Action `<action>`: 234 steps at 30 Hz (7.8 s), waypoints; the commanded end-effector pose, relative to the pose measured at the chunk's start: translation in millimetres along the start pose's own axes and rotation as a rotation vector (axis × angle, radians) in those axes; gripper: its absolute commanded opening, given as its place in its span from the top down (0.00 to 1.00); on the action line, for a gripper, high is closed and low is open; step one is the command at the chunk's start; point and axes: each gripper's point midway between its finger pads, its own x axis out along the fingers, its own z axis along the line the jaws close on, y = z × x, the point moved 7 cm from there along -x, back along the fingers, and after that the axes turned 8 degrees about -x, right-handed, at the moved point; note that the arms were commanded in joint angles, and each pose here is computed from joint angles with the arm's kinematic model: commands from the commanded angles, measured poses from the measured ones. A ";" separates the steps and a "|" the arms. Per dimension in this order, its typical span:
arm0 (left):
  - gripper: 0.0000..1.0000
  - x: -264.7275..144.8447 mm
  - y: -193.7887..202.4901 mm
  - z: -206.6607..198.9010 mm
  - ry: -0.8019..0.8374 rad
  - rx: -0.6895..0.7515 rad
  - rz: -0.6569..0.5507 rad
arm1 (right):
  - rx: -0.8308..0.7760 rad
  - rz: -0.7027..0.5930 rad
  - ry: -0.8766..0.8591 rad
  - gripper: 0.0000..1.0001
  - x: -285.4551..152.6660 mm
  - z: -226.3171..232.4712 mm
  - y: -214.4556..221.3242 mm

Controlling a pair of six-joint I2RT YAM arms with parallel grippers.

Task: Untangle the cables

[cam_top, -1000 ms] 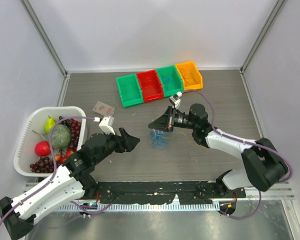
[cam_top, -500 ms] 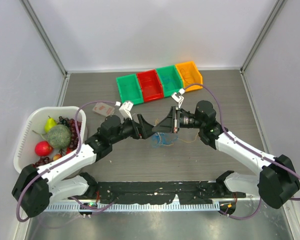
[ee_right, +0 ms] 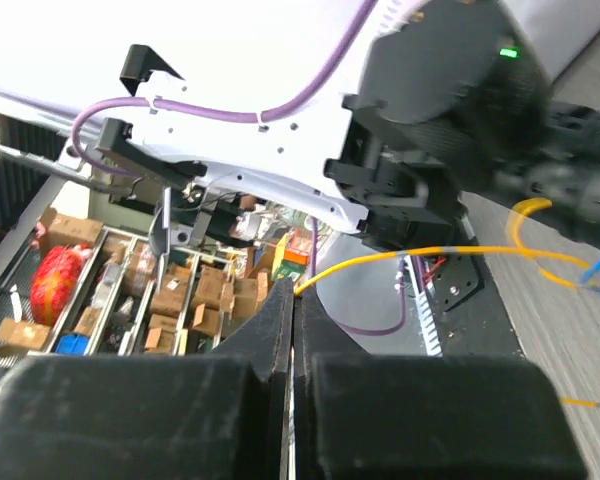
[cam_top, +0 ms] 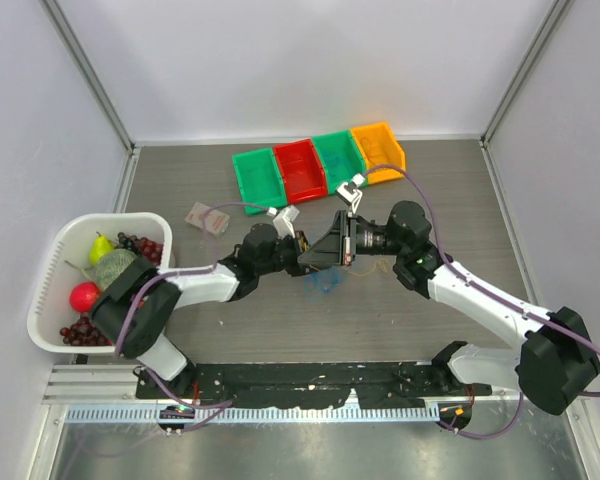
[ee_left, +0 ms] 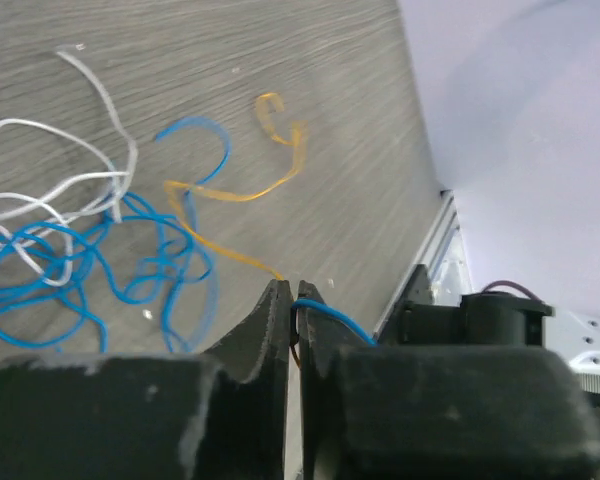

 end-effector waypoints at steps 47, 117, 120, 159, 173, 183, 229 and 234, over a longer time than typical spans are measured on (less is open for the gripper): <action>0.83 -28.9 12.2 98.7 -0.394 -0.085 -0.116 | -0.598 -0.492 0.581 1.00 -69.9 116.7 -190.6; 0.12 -127.8 -22.2 -85.6 0.040 0.353 -0.111 | -0.030 -0.322 1.595 0.99 -191.0 -161.9 -72.3; 0.09 -135.1 -31.5 -108.5 0.170 0.487 -0.187 | -0.137 -0.244 1.378 0.99 -155.4 -128.6 -76.7; 0.10 -33.9 -40.3 -155.4 0.093 0.698 -0.085 | -0.261 -0.396 0.713 0.99 -54.8 52.1 -85.8; 1.00 -27.0 -43.3 -144.7 0.042 0.560 -0.178 | -0.091 -0.486 0.621 0.98 -43.9 44.9 -75.7; 1.00 -48.2 -41.6 -126.0 -0.087 0.323 -0.192 | -0.406 -0.253 0.935 0.31 -78.5 6.1 -50.2; 1.00 -92.7 -71.7 -98.3 -0.385 -0.176 -0.507 | -0.586 -0.134 0.334 0.48 67.4 2.8 22.0; 1.00 -93.2 -69.8 -97.8 -0.374 -0.205 -0.507 | -0.638 -0.098 0.394 0.47 66.5 -1.7 24.3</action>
